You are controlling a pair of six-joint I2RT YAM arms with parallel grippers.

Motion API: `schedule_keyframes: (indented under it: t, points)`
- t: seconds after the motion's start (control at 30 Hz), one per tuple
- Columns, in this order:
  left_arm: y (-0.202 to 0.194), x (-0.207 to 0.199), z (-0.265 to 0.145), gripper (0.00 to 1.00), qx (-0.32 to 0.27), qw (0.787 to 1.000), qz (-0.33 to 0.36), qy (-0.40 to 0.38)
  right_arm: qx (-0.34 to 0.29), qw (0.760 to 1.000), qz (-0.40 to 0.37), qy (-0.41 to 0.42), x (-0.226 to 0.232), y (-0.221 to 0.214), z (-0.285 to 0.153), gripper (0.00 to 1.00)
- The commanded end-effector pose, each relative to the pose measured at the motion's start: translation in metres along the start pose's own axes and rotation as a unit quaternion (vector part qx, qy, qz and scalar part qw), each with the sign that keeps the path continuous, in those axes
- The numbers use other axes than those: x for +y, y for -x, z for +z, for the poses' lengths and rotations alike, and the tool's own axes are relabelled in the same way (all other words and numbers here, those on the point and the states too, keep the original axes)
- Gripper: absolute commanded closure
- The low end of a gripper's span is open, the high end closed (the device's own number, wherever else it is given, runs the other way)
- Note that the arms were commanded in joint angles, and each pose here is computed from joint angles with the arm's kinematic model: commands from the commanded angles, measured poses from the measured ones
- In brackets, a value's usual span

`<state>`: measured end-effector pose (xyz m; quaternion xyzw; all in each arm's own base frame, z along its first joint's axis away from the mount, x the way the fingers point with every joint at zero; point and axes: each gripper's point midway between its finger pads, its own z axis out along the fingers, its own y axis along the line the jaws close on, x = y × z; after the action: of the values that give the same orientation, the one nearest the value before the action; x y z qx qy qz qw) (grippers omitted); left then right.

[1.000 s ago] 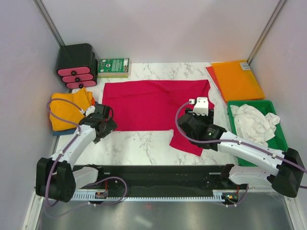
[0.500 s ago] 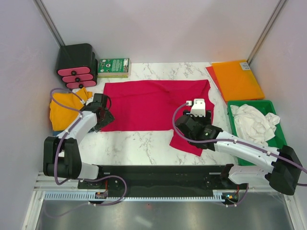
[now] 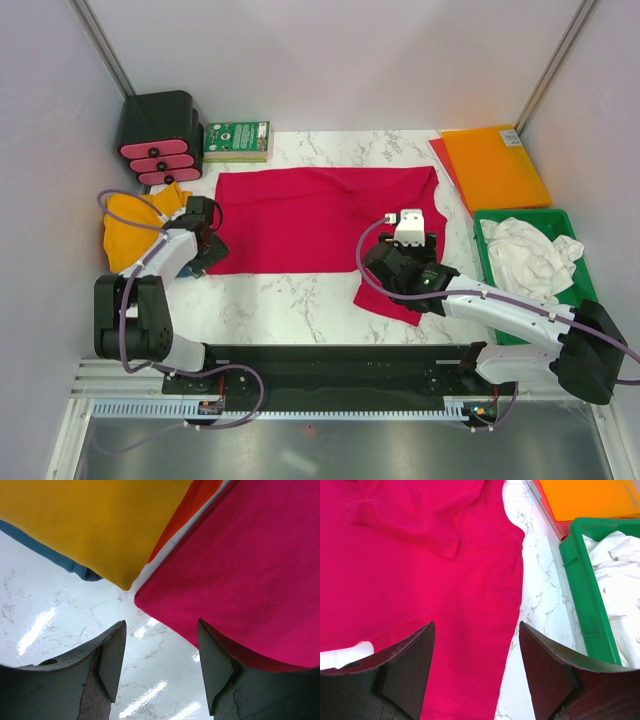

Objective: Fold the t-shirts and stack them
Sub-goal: Fold the tshirt

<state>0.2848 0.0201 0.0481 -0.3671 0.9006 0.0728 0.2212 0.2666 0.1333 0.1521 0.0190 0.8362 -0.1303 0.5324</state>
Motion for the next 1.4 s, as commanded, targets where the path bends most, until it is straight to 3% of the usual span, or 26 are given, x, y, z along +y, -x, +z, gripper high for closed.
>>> schedule_keyframes:
  t: [0.0, 0.13, 0.3, 0.47, 0.6, 0.73, 0.8, 0.93, 1.03, 1.37]
  points:
    - [-0.013, 0.000, 0.012, 0.36, 0.028, 0.999, 0.016, -0.001, -0.009, 1.000, 0.020, 0.008, 0.003, 0.005, -0.002, 0.25]
    - [-0.025, -0.001, 0.023, 0.39, 0.056, 0.998, 0.021, 0.004, -0.005, 1.000, 0.023, 0.010, 0.004, 0.002, -0.002, 0.25]
    - [-0.022, -0.003, 0.027, 0.43, 0.052, 0.998, 0.023, 0.005, 0.001, 0.999, 0.029, 0.014, 0.005, -0.003, -0.002, 0.25]
    - [-0.020, 0.000, 0.028, 0.51, 0.050, 0.998, 0.023, 0.011, 0.006, 0.999, 0.032, 0.017, 0.006, -0.006, -0.002, 0.25]
    - [-0.018, 0.002, 0.026, 0.64, 0.041, 0.999, 0.022, 0.013, 0.010, 0.999, 0.029, 0.018, 0.008, -0.008, -0.001, 0.25]
    - [-0.017, 0.004, 0.026, 0.68, 0.041, 0.999, 0.021, 0.017, 0.010, 0.999, 0.031, 0.020, 0.008, -0.008, -0.001, 0.25]
    - [-0.018, 0.004, 0.025, 0.66, 0.043, 0.999, 0.023, 0.016, 0.010, 0.999, 0.029, 0.020, 0.008, -0.009, -0.002, 0.25]
    - [-0.010, 0.005, 0.010, 0.41, 0.019, 1.000, 0.013, 0.004, 0.013, 0.999, 0.031, 0.022, 0.007, -0.011, -0.002, 0.25]
    - [-0.004, 0.008, -0.001, 0.35, 0.000, 1.000, 0.008, -0.001, 0.019, 0.999, 0.031, 0.025, 0.010, -0.015, -0.001, 0.25]
    - [0.006, 0.014, 0.015, 0.41, 0.011, 0.999, -0.010, 0.038, 0.022, 0.998, 0.038, 0.035, 0.010, -0.016, -0.004, 0.25]
